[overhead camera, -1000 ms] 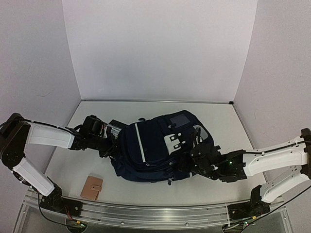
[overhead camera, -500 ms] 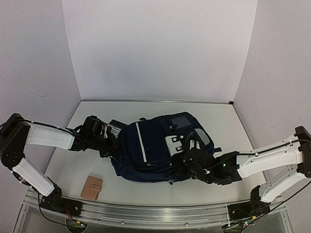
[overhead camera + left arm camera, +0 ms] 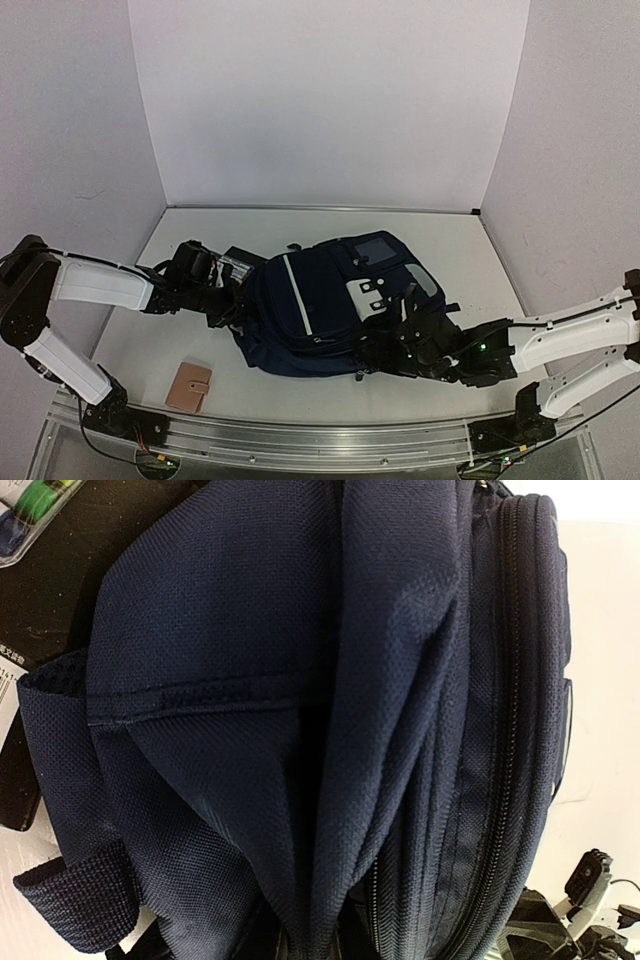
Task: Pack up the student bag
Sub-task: Unzip the student bag at the center of the board.
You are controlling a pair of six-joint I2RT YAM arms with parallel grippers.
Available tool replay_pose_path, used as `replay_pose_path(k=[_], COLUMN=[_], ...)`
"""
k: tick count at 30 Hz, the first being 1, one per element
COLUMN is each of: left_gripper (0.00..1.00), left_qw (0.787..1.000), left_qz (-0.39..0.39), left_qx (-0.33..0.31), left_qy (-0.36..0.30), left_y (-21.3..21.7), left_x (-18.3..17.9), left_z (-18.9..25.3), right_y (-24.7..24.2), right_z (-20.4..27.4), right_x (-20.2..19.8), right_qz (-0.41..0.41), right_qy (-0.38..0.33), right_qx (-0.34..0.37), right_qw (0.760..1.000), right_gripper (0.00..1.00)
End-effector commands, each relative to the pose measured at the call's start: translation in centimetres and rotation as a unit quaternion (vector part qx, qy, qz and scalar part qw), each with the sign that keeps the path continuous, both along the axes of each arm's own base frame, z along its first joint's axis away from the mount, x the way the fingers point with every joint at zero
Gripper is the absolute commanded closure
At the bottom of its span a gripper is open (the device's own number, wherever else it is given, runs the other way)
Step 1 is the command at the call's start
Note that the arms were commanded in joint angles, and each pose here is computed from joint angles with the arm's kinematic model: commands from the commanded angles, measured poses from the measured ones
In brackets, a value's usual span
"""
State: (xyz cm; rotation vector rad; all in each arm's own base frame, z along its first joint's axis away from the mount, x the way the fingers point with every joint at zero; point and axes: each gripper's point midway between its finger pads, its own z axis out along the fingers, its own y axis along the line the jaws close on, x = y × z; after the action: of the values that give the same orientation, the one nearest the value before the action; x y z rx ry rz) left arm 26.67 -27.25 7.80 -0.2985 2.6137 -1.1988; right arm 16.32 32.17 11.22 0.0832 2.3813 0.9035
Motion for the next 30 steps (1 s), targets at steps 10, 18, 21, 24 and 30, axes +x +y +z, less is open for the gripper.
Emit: replay_pose_path(k=[10,18,21,24,30], left_gripper=[1.0,1.0,1.0,1.0,1.0], left_qw=[0.999,0.999,0.999,0.999,0.999], left_qz=[-0.006,-0.006,-0.007,-0.007,-0.002], left_qx=[-0.031,-0.031,-0.031,-0.032,-0.036], left_qy=[-0.034,-0.035,-0.034,-0.035,-0.036], left_y=[-0.6,-0.6,-0.6,-0.6,-0.6], left_x=[0.2,0.2,0.1,0.2,0.2], left_z=[2.5,2.5,2.5,2.5,2.6], right_y=[0.9,0.5,-0.2,-0.4,0.4], right_z=[-0.7,-0.7,-1.2,-1.6,-1.4], right_x=[0.6,1.2,1.4,1.4,0.8], right_qz=[-0.018,-0.032,-0.049,-0.054,-0.034], right_qy=[0.003,-0.007,-0.002,0.001,0.015], right_qx=[-0.019,-0.041,-0.054,-0.059,-0.052], right_qw=[1.0,0.999,0.997,0.997,0.998], right_gripper=[0.7,0.78,0.79,0.83,1.0])
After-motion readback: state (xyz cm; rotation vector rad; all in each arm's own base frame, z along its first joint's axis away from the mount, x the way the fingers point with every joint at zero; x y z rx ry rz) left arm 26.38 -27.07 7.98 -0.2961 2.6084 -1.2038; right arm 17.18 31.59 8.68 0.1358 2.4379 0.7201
